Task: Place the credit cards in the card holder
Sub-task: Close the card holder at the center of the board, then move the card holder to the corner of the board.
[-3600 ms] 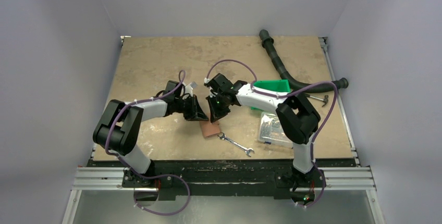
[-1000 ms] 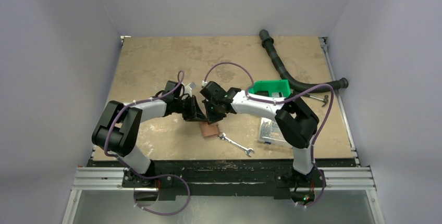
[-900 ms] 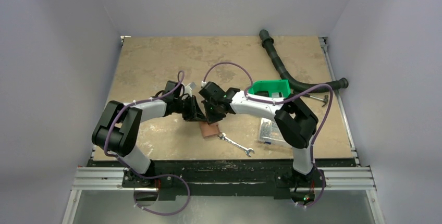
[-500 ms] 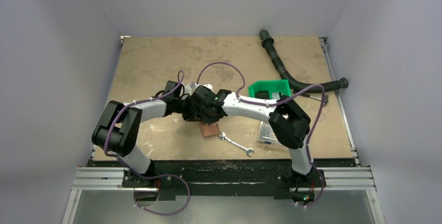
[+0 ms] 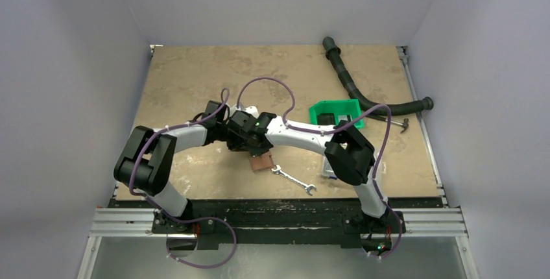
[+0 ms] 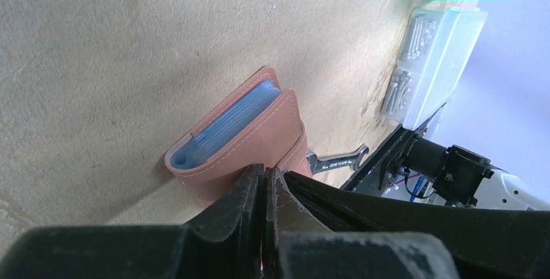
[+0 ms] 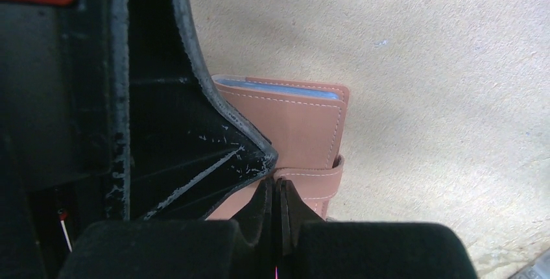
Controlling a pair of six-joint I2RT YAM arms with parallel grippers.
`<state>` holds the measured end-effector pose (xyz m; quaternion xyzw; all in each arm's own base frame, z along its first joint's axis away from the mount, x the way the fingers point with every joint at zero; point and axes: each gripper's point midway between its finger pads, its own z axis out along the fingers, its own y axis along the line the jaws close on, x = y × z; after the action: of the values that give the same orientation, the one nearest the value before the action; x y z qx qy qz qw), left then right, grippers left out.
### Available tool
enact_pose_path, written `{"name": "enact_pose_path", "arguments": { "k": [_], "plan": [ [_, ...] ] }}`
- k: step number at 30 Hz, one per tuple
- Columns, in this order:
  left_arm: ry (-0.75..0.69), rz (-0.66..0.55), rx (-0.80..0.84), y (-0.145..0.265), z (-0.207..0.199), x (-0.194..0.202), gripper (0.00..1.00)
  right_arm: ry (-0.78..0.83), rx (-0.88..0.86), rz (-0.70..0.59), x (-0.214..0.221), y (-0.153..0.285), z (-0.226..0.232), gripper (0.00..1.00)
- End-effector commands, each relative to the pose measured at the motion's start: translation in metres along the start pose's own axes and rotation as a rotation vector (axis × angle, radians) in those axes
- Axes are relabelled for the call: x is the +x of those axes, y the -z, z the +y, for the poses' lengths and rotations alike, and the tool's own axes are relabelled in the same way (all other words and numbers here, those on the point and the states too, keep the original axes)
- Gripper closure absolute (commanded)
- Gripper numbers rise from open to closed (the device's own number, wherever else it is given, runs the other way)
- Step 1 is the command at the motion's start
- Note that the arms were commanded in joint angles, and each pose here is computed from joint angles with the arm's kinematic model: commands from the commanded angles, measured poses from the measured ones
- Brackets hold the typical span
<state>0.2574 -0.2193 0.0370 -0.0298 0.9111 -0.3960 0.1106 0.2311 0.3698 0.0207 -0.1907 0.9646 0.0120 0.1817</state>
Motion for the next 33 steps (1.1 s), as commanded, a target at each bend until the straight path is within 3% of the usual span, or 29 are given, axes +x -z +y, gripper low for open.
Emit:
{"name": "enact_pose_path", "arguments": {
  "k": [1, 2, 4, 6, 11, 13, 14, 16, 23, 33],
  "plan": [
    [-0.014, 0.01, -0.093, -0.002, 0.022, 0.014, 1.0, 0.0, 0.008, 0.351, 0.134, -0.106, 0.006, 1.0],
    [-0.015, 0.009, -0.093, -0.001, 0.021, 0.014, 1.0, -0.001, -0.03, 0.328, 0.126, -0.099, 0.012, 0.98],
    [-0.019, 0.007, -0.093, 0.0, 0.02, 0.013, 1.0, 0.011, -0.126, 0.25, 0.1, -0.076, 0.025, 0.76],
    [-0.023, 0.003, -0.098, 0.0, 0.02, 0.012, 1.0, -0.006, -0.195, 0.168, 0.072, -0.05, 0.03, 0.62],
    [-0.059, -0.028, -0.09, 0.008, 0.007, -0.006, 1.0, -0.065, -0.386, -0.015, 0.012, 0.012, 0.018, 0.56],
    [-0.085, -0.044, -0.118, 0.014, 0.003, -0.016, 1.0, -0.075, -0.425, -0.081, -0.006, 0.039, 0.005, 0.53],
    [-0.12, -0.07, -0.125, 0.022, -0.007, -0.029, 1.0, -0.067, -0.457, -0.184, -0.031, 0.073, -0.016, 0.49],
    [-0.143, -0.076, -0.117, 0.027, -0.016, -0.035, 1.0, -0.056, -0.452, -0.229, -0.037, 0.086, -0.033, 0.45],
    [-0.197, -0.111, -0.119, 0.058, -0.037, -0.034, 0.59, -0.056, -0.634, -0.22, -0.016, 0.073, -0.055, 0.38],
    [-0.199, -0.193, -0.147, 0.095, -0.056, -0.027, 0.35, -0.159, -0.773, -0.245, -0.017, 0.036, -0.029, 0.36]
  ]
}}
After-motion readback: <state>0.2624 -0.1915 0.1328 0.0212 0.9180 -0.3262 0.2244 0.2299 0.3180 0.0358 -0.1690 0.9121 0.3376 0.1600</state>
